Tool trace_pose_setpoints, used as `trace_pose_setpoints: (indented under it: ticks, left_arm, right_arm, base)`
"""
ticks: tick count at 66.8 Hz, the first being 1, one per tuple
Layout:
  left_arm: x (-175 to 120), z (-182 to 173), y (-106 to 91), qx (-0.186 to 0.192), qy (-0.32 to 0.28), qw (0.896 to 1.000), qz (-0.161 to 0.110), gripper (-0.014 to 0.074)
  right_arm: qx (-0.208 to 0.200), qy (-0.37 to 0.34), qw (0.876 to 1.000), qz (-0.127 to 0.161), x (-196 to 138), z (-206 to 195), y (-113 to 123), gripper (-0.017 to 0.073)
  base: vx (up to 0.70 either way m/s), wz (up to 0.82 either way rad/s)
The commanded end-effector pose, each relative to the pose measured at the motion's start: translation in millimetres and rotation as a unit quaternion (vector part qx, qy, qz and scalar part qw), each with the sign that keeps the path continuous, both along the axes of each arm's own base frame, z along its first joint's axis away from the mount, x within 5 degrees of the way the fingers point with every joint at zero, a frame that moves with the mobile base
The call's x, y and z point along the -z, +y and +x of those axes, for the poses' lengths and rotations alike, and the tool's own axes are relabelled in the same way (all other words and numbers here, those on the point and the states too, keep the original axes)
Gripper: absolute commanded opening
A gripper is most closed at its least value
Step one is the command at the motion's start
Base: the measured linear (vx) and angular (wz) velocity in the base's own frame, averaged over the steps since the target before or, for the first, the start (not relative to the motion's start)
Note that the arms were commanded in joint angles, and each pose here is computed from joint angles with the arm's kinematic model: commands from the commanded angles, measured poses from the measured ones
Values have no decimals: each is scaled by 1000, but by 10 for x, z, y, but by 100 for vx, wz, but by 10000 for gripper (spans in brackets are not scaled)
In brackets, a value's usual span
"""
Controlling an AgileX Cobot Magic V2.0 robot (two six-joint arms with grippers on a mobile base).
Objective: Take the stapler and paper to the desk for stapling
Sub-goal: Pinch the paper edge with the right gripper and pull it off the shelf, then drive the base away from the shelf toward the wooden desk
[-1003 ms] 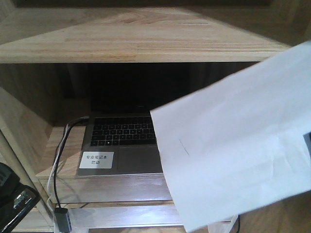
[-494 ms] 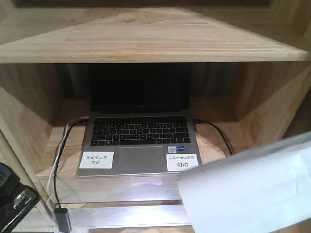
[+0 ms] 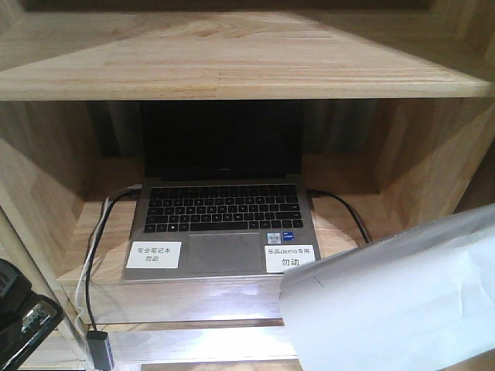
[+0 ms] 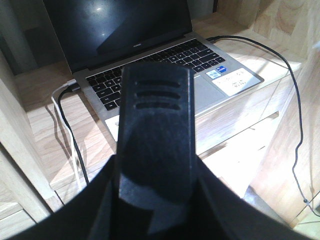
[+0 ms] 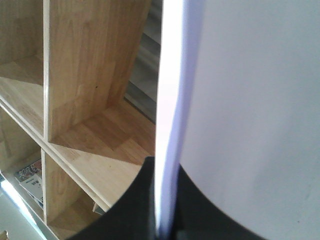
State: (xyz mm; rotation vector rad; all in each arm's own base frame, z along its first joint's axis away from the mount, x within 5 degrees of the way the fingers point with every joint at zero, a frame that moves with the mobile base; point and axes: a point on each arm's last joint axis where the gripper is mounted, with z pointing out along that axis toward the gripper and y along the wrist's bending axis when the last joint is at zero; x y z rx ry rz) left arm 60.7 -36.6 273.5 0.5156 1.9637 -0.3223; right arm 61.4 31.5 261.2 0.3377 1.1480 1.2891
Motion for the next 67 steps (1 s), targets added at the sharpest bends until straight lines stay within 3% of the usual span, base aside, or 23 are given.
trace_pose_setpoints:
  ticks: [1,67]
  left_arm:
    - [-198,37,-2,-12,-56,998,-36,-7]
    - [-198,37,-2,-12,-56,998,-36,-7]
  right_arm:
    - [-7,-38,999,4,-122,-27,8,-2]
    - [-7,-38,999,4,-122,-27,8,-2]
  base:
    - [0,0]
    - [0,0]
